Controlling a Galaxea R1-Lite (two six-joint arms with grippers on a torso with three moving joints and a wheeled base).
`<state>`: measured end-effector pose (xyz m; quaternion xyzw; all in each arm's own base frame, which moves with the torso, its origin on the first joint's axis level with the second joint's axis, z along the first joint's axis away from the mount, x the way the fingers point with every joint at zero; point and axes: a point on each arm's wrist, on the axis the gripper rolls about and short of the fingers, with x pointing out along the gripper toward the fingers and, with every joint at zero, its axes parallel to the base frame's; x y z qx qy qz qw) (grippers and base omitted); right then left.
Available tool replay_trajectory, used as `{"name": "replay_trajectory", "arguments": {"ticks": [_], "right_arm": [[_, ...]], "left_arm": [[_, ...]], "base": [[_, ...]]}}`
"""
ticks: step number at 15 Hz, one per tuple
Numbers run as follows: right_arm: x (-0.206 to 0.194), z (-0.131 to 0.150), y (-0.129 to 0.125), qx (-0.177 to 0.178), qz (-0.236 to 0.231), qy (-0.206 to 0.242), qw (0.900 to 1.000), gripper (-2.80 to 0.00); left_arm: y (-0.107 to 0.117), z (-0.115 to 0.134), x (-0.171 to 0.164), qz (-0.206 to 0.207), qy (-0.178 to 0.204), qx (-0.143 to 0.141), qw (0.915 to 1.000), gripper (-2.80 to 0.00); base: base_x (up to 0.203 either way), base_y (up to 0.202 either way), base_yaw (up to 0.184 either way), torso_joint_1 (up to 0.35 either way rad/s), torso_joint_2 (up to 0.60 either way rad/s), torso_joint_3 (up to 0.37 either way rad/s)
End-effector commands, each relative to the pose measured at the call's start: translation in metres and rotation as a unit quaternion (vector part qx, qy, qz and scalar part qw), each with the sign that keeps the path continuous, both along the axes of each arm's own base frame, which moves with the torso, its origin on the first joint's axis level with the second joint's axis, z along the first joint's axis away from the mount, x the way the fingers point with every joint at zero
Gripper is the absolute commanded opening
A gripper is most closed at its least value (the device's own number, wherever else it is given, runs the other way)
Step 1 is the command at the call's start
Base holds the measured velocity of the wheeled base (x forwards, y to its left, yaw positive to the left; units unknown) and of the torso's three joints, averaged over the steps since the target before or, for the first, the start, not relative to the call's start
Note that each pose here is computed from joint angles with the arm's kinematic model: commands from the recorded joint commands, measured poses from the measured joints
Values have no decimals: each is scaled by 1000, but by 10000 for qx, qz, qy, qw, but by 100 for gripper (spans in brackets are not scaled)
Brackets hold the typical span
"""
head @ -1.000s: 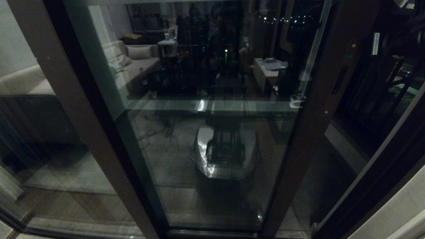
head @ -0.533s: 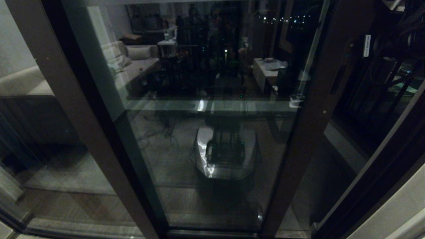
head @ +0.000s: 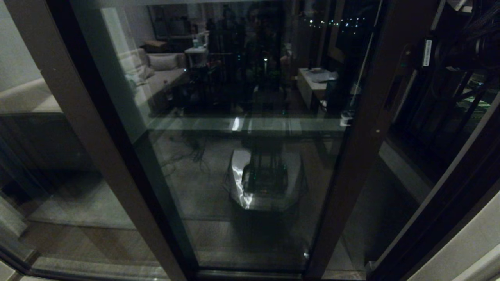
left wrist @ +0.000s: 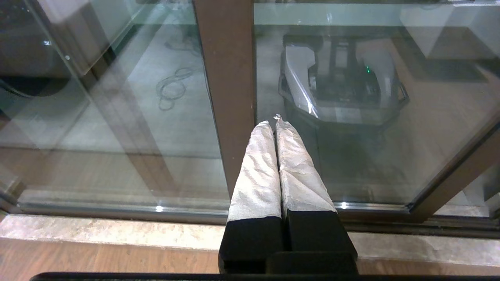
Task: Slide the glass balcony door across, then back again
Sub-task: Open the slid door
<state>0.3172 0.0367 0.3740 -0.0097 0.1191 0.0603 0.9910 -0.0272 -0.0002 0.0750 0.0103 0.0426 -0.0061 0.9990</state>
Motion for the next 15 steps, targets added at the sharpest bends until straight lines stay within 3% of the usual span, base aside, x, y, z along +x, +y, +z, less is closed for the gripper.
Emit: {"name": "replay_trajectory", "arguments": {"ticks": [1, 15], "right_arm": [[-1, 0, 6, 51, 74, 5, 10000, -280], [2, 0, 49, -8, 122, -290, 9995, -280]], "left_arm": [[0, 0, 0, 1, 3, 0, 10000, -280], [0, 0, 0, 3, 3, 2, 10000, -280]], "base": [[0, 0, 0, 0, 0, 0], [0, 0, 0, 0, 0, 0]]}}
